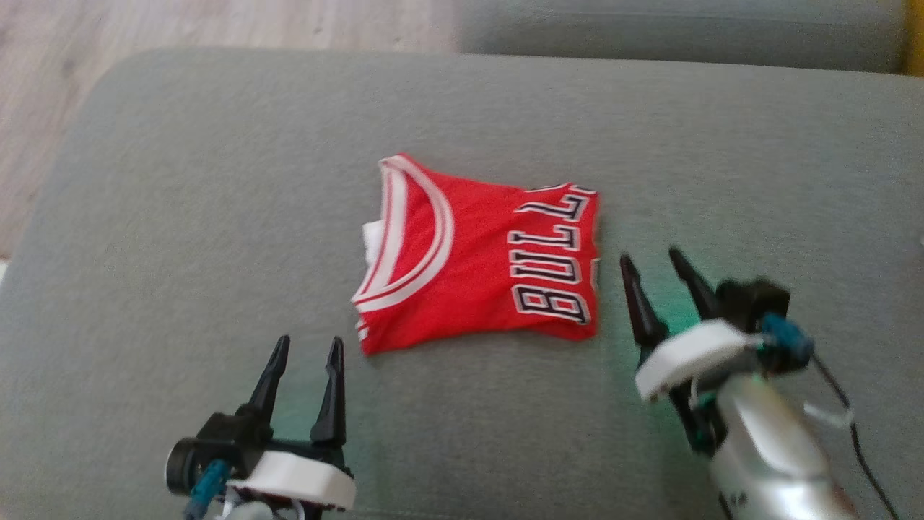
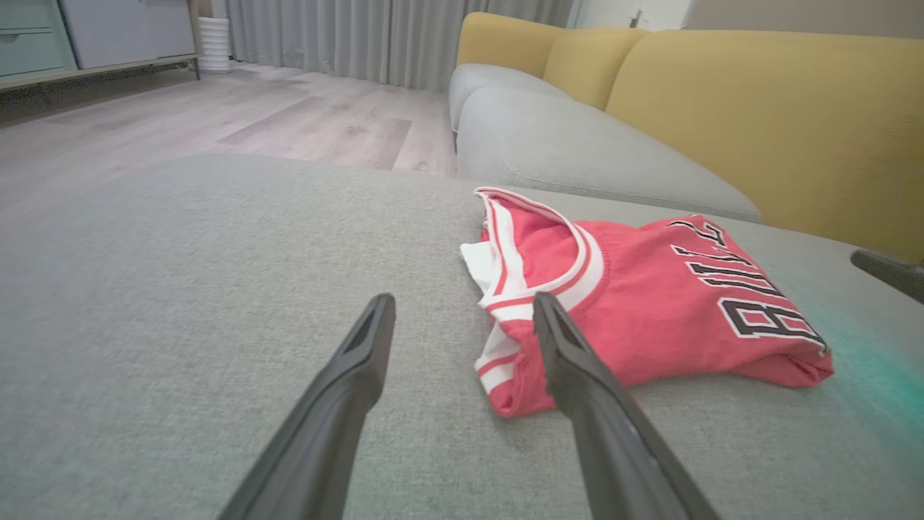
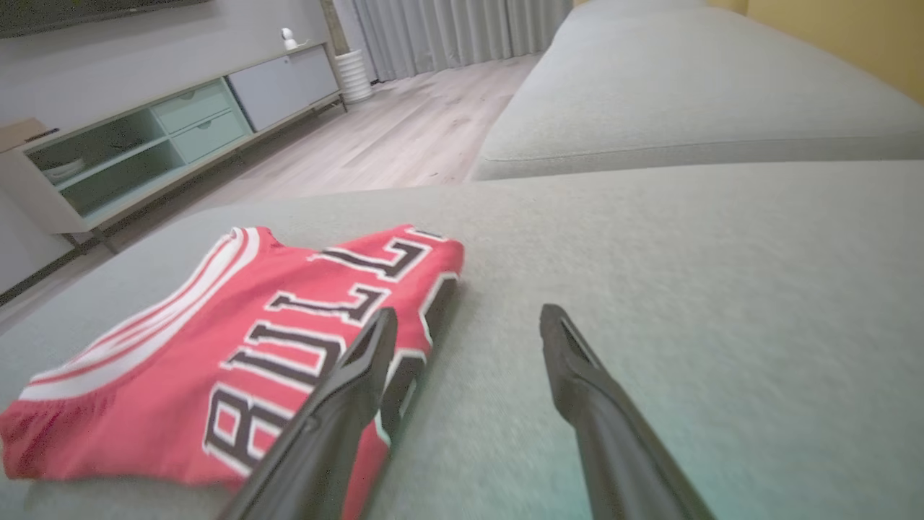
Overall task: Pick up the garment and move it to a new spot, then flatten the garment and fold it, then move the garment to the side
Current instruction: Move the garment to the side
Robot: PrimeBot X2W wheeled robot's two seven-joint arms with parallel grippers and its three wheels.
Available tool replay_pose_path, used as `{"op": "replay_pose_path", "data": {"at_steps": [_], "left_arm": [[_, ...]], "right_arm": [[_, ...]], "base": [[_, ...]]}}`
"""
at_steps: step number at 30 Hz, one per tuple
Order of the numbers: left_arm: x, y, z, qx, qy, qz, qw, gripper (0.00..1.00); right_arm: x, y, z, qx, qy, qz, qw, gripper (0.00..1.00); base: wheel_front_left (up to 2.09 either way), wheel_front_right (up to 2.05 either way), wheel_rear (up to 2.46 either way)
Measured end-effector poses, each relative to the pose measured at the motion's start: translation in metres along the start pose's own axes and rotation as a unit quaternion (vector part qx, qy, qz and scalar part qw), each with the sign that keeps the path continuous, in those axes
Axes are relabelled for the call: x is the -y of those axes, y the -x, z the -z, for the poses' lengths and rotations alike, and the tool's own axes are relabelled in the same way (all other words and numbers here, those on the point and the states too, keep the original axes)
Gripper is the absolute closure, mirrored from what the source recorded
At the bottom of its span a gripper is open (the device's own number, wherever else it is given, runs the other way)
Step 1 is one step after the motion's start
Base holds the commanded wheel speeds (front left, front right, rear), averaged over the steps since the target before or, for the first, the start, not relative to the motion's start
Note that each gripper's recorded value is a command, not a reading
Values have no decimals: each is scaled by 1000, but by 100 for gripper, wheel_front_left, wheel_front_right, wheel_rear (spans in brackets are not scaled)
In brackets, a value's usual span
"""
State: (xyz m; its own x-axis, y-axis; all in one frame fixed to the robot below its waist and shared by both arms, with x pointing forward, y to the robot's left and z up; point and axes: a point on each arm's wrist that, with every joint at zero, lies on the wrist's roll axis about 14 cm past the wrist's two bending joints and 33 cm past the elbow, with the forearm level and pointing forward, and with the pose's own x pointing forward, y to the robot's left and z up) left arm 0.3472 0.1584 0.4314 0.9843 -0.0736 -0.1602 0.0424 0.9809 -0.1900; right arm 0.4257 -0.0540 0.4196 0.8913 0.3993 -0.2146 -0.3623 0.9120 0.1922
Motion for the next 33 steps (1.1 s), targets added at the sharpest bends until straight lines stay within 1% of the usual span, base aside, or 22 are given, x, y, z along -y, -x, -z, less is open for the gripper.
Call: {"op": "replay_pose_path", "data": {"at_steps": [2,4,6,9,10,11,12,14,17,18,19,20,21,23,28,33], "left_arm": [[-4,0,0,0,7,-8,1000,0],[-8,2,0,0,12,-17,1000,0],[-12,5,1,-2,11,-24,1000,0],[-21,11,4,-8,11,-41,999,0],[-25,13,6,-10,10,-50,999,0],[-28,13,7,-12,12,-55,998,0],[-29,13,8,-14,13,-58,998,0],[-29,12,9,-16,13,-59,998,0],[-22,5,10,-18,12,-45,999,0],[-18,2,10,-18,10,-38,999,0],[-9,-6,9,-17,6,-21,1000,0],[-4,-11,8,-15,6,-10,1000,0],[-4,-11,8,-15,6,-10,1000,0],[6,-20,7,-15,6,9,1000,0],[53,-41,12,-22,5,85,996,0],[108,-62,14,-24,-4,170,985,0]], "right_arm": [[-8,-20,-7,0,4,-17,1000,0],[-13,-35,-1,-19,1,-24,1000,0],[-19,-41,16,-47,1,-33,998,0],[-27,-40,51,-104,-6,-43,994,0],[-29,-42,55,-106,-9,-46,993,15],[-31,-46,55,-107,-12,-50,993,42],[-32,-50,53,-107,-12,-54,993,100],[-32,-54,49,-103,-14,-56,993,100],[-27,-52,43,-95,-22,-48,994,100],[-24,-50,40,-90,-27,-42,995,100],[-13,-43,36,-79,-40,-23,996,100],[-5,-37,35,-76,-45,-11,996,100],[-5,-37,35,-76,-45,-11,996,100],[11,-21,38,-73,-52,13,996,100],[54,25,43,-62,-66,86,992,100],[93,71,39,-36,-87,161,982,100]], "base": [[0,0,0],[0,0,0],[0,0,0],[0,0,0],[0,0,0],[0,0,0],[0,0,0],[0,0,0],[0,0,0],[0,0,0],[0,0,0],[0,0,0],[0,0,0],[0,0,0],[0,0,0],[0,0,0]]}}
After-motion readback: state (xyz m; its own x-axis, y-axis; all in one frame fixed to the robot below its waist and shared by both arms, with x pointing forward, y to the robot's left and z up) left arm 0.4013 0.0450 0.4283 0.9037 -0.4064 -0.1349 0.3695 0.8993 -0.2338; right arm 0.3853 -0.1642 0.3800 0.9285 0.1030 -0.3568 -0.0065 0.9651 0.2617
